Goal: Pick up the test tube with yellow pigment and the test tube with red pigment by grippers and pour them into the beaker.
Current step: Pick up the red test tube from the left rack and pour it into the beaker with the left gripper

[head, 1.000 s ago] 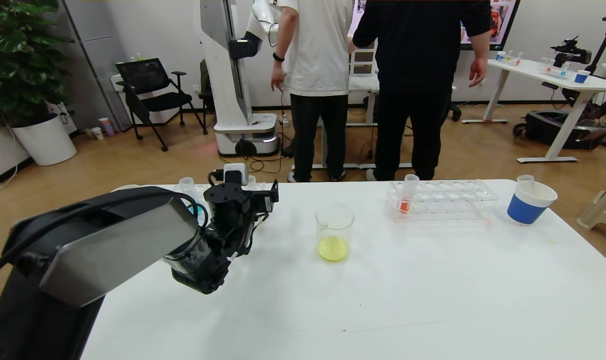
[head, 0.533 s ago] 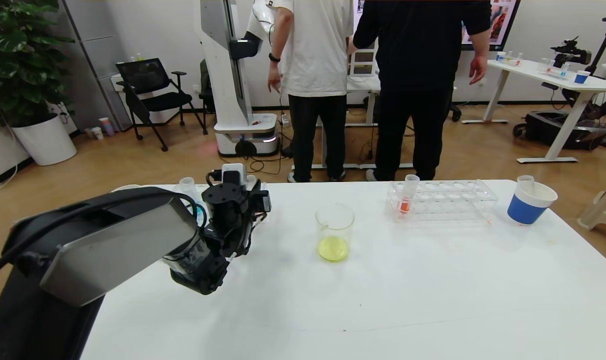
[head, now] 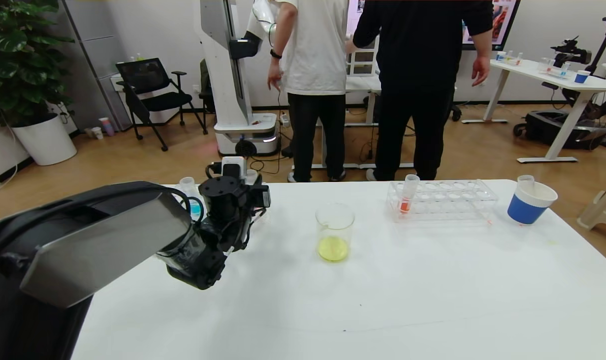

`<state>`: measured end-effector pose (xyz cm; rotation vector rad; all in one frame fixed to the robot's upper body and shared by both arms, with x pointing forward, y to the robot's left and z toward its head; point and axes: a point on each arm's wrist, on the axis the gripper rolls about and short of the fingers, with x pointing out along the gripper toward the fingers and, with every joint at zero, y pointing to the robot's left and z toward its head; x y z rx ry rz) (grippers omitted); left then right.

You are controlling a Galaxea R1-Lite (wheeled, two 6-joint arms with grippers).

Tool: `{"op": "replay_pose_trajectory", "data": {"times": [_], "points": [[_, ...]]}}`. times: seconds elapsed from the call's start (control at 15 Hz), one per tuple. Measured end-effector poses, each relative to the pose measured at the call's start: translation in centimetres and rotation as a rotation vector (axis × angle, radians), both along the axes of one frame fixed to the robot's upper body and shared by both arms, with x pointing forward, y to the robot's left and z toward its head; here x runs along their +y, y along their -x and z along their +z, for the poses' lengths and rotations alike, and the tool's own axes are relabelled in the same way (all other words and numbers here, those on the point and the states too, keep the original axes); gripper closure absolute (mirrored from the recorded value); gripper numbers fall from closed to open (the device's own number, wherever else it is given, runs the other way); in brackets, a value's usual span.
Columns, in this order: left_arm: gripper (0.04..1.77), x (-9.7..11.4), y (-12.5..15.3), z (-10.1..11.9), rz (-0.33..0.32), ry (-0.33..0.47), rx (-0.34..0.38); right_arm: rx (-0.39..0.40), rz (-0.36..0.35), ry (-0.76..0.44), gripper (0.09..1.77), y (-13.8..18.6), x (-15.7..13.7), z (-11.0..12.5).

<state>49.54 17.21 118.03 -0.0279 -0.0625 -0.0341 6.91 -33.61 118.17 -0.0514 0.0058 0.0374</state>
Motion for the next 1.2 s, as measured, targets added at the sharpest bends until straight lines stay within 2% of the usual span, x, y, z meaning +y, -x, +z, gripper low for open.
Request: {"op": "replay_pose_trajectory", "data": {"times": [0.4,0.53,0.6,0.8,0.93,1.13,1.2], "points": [[1.29,0.2,0.5,6.4,-0.058,-0.009,-0.002,0.000,0.000,0.000,0.12,0.0,0.0,0.0],[1.29,0.2,0.7,7.6,-0.080,0.001,-0.036,0.000,0.000,0.000,0.12,0.0,0.0,0.0],[1.29,-0.1,0.8,7.9,-0.116,0.001,-0.046,0.000,0.000,0.000,0.12,0.0,0.0,0.0],[1.29,-0.9,0.7,8.7,-0.266,-0.064,-0.094,0.000,0.000,0.000,0.12,0.0,0.0,0.0],[1.29,-1.3,0.7,9.0,-0.432,-0.130,-0.135,0.000,0.000,0.000,0.12,0.0,0.0,0.0],[1.29,-1.8,1.0,8.9,-0.667,-0.286,-0.255,0.000,0.000,0.000,0.12,0.0,0.0,0.0],[1.29,-1.8,0.9,8.6,-0.710,-0.354,-0.297,0.000,0.000,0.000,0.12,0.0,0.0,0.0]]}}
